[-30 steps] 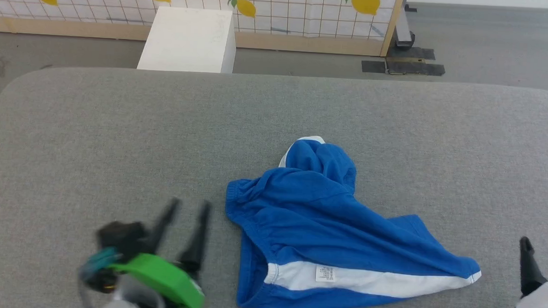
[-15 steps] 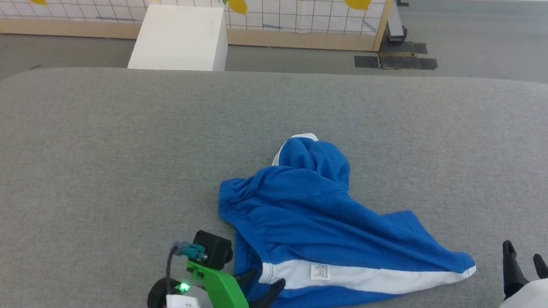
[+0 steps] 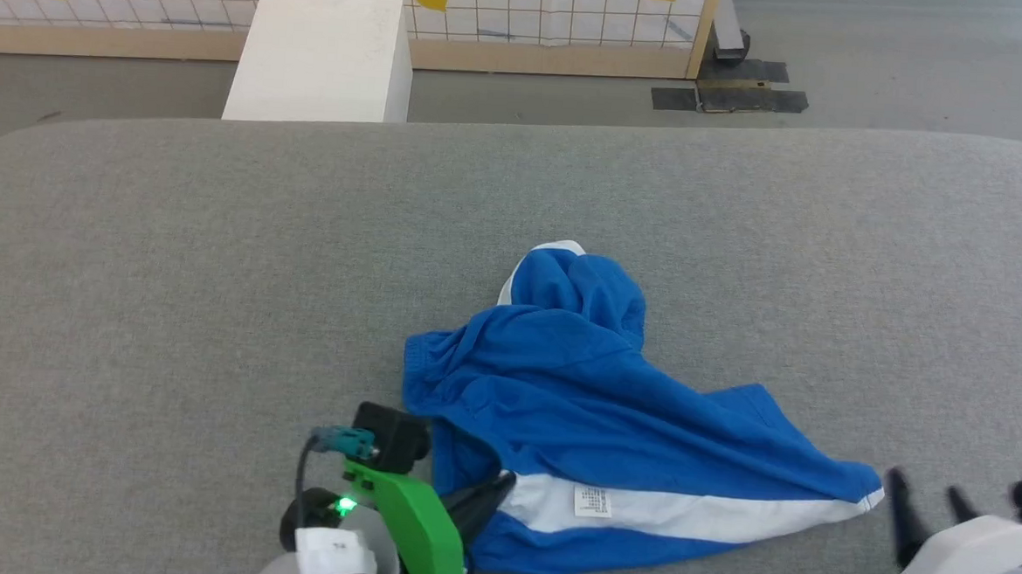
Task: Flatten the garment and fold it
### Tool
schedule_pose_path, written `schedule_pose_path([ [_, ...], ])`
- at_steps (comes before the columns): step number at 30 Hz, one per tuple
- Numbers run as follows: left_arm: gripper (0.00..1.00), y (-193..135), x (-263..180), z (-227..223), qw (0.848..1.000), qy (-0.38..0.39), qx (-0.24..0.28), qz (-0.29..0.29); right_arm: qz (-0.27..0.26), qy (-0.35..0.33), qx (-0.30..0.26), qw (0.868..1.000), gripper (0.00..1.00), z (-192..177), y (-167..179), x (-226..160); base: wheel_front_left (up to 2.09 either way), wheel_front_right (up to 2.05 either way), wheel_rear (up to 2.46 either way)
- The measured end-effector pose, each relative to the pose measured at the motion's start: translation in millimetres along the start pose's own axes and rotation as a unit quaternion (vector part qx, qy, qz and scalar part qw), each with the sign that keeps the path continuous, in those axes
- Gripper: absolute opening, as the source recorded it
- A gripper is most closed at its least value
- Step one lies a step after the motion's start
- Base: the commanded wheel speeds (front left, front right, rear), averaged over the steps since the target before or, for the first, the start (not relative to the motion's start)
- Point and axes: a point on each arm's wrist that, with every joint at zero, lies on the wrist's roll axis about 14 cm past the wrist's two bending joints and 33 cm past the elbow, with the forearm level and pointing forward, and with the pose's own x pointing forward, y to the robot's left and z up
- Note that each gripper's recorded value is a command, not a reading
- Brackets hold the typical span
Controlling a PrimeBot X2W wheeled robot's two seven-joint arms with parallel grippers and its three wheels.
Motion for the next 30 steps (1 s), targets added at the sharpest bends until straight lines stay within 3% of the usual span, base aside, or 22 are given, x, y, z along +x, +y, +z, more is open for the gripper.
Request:
schedule_pose_path([
  [6,0.0,16,-11,9,0.999,-0.023,-0.01,0.031,0.029,0.068,-0.027,0.997,1.0,-27,19,-9,0.0,0.0,0.0],
  [23,0.0,14,-9,1,1.0,-0.007,-0.019,0.024,0.019,0.136,-0.081,0.987,1.0,-43,24,11,0.0,0.0,0.0],
  [24,0.0,14,-9,0,1.0,-0.007,-0.02,0.024,0.02,0.141,-0.082,0.986,0.44,-45,25,12,0.0,0.0,0.0],
  [25,0.0,14,-9,0,1.0,-0.006,-0.02,0.024,0.023,0.144,-0.084,0.986,0.28,-46,26,12,0.0,0.0,0.0],
  [26,0.0,13,-9,0,1.0,-0.006,-0.02,0.023,0.024,0.144,-0.085,0.986,0.0,-46,27,13,0.0,0.0,0.0],
  [30,0.0,13,-9,-1,1.0,-0.005,-0.02,0.022,0.031,0.143,-0.083,0.986,0.0,-46,32,14,0.0,0.0,0.0],
])
